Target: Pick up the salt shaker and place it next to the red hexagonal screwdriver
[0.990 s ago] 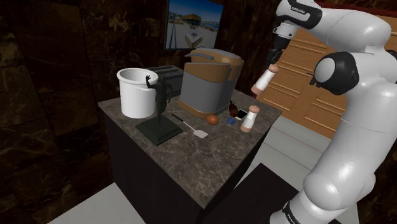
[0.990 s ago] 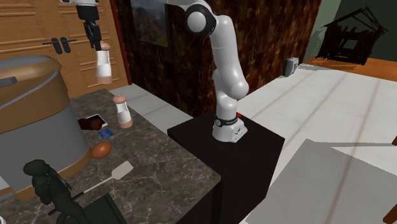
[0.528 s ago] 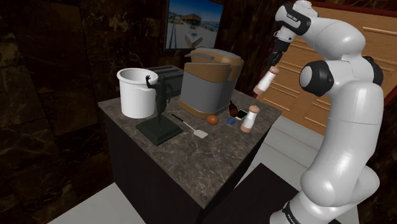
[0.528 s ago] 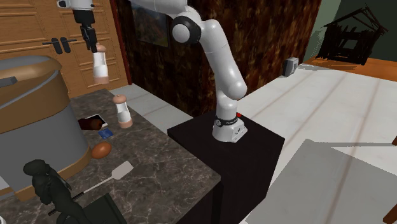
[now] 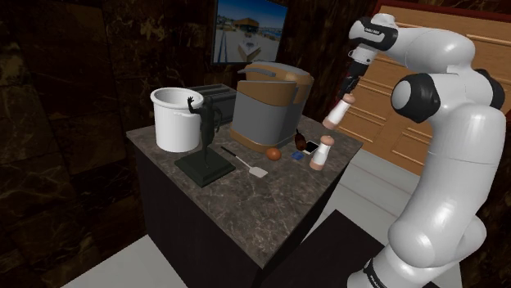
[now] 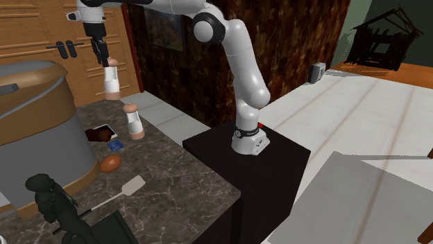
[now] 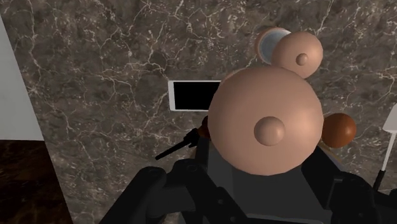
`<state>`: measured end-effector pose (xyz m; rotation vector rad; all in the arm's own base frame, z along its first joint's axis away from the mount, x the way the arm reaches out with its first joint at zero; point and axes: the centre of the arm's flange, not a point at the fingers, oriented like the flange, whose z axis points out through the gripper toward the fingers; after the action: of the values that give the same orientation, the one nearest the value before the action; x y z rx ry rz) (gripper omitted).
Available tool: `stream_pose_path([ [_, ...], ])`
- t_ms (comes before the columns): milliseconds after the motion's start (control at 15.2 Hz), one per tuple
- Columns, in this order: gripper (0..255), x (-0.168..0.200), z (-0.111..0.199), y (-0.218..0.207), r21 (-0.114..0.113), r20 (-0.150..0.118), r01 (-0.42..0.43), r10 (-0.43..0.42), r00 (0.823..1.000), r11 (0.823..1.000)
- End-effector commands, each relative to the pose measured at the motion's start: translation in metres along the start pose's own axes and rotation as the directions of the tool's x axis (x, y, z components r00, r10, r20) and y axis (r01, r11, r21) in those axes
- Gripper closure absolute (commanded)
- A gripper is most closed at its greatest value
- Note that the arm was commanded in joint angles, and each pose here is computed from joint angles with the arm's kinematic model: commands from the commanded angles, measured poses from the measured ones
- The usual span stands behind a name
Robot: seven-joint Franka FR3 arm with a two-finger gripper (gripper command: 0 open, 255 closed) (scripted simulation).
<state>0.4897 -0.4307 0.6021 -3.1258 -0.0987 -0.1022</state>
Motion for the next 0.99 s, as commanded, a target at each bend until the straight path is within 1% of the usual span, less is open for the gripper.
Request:
stream_pose_path([
  [0, 255, -0.001, 0.011, 0.001, 0.000, 0.000, 0.000, 0.000, 1.000, 1.000],
  [924, 255, -0.006, 0.085, 0.002, 0.000, 0.000, 0.000, 0.000, 1.000, 1.000],
])
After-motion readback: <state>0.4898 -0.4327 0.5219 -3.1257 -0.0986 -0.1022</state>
